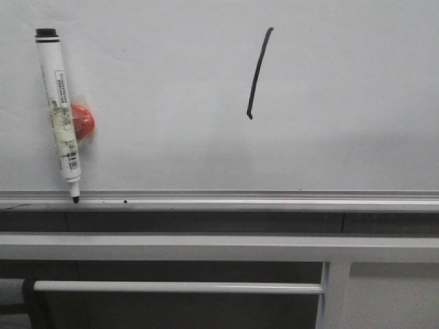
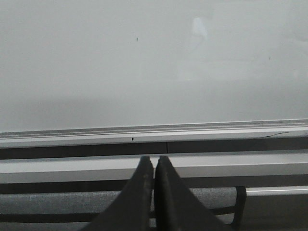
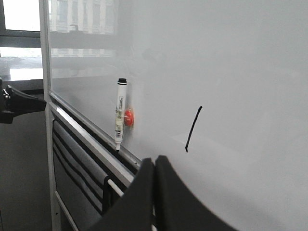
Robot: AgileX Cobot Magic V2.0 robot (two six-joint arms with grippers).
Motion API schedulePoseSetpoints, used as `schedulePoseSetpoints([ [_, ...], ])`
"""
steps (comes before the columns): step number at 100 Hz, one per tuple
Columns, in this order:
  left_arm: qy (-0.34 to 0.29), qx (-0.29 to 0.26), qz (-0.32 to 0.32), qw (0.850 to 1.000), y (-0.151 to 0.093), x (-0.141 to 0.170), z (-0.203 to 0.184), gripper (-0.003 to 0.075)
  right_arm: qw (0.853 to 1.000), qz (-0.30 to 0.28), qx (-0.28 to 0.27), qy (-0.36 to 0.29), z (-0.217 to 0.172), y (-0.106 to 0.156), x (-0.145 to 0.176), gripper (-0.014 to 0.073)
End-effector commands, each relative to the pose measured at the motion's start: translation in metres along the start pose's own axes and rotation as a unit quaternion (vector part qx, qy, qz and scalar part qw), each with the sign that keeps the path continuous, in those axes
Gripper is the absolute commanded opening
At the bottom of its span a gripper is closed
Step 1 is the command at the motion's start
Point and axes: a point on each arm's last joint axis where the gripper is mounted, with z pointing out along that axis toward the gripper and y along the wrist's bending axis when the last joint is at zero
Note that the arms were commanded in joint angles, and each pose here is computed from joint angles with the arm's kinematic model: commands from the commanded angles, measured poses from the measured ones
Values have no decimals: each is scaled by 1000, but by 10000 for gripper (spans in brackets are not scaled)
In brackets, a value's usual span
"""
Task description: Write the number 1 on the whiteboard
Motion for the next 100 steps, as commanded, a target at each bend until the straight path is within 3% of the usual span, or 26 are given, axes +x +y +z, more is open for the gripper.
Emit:
schedulePoseSetpoints([
  [1, -44, -3, -6, 999, 1, -5, -1, -20, 999, -2, 25, -25, 0, -5, -11, -64],
  [83, -44, -3, -8, 999, 0, -5, -1, -20, 999, -2, 28, -28, 0, -6, -12, -64],
  [95, -44, -3, -8, 999, 0, -5, -1, -20, 998, -45, 32, -24, 0, -6, -10, -64],
  [100, -44, -3, -8, 999, 0, -5, -1, -20, 998, -36, 40, -30, 0, -8, -11, -64],
])
